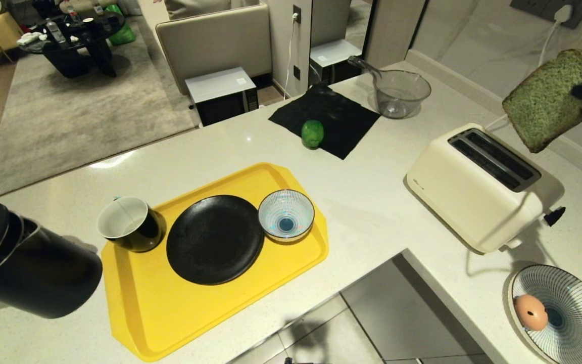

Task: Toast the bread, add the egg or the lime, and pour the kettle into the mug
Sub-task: Put the baked bread on a plate

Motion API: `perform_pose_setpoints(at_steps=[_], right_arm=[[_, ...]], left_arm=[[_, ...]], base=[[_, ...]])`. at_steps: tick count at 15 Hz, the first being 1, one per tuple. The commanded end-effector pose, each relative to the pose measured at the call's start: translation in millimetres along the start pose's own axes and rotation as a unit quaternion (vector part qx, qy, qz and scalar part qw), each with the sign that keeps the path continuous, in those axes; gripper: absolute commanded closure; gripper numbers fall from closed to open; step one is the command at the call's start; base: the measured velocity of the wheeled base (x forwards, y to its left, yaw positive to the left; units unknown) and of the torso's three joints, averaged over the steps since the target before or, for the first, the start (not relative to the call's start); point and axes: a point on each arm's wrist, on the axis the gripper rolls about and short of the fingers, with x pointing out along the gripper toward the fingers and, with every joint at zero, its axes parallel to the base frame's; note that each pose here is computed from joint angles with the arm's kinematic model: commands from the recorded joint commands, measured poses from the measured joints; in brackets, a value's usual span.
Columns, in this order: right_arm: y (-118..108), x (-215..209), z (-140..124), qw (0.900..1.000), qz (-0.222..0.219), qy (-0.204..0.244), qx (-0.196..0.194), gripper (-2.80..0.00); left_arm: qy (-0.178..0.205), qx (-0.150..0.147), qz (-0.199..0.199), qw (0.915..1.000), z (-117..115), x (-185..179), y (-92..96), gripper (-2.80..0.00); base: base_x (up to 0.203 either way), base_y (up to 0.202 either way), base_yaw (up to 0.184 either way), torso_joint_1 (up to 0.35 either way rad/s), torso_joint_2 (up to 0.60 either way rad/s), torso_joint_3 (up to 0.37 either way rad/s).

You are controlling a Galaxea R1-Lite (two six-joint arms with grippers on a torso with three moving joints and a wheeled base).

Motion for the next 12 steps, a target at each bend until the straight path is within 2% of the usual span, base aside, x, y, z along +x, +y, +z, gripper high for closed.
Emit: perform_pose_setpoints(at_steps=[1, 5, 7, 9, 12], right_arm=[[0, -6, 4, 1.000, -0.003, -0.008, -0.001, 0.00], [1, -16, 7, 1.000, -0.008, -0.013, -0.004, 0.00], [1, -23, 9, 0.999, -0.032, -0.023, -0.015, 0.00], [1, -26, 12, 0.998, -0.036, -0.042, -0.021, 0.00], [3, -27, 7, 0.999, -0.030, -0.035, -0.021, 0.00]], left_arm=[[0.000, 0.000, 0.000, 1.0000, 0, 0, 0.0, 0.00], [0.000, 0.000, 0.000, 1.0000, 0, 0, 0.0, 0.00], [0.000, 0.000, 0.000, 1.0000, 0, 0, 0.0, 0.00], [0.000, 0.000, 0.000, 1.0000, 0, 0, 0.0, 0.00], [0.000, 0.000, 0.000, 1.0000, 0, 0, 0.0, 0.00]], base=[[0.000, 0.000, 0.000, 0.000, 0.00, 0.000], [0.000, 0.000, 0.000, 0.000, 0.00, 0.000], [0.000, 0.000, 0.000, 0.000, 0.00, 0.000], [0.000, 0.000, 0.000, 0.000, 0.00, 0.000], [0.000, 0.000, 0.000, 0.000, 0.00, 0.000]])
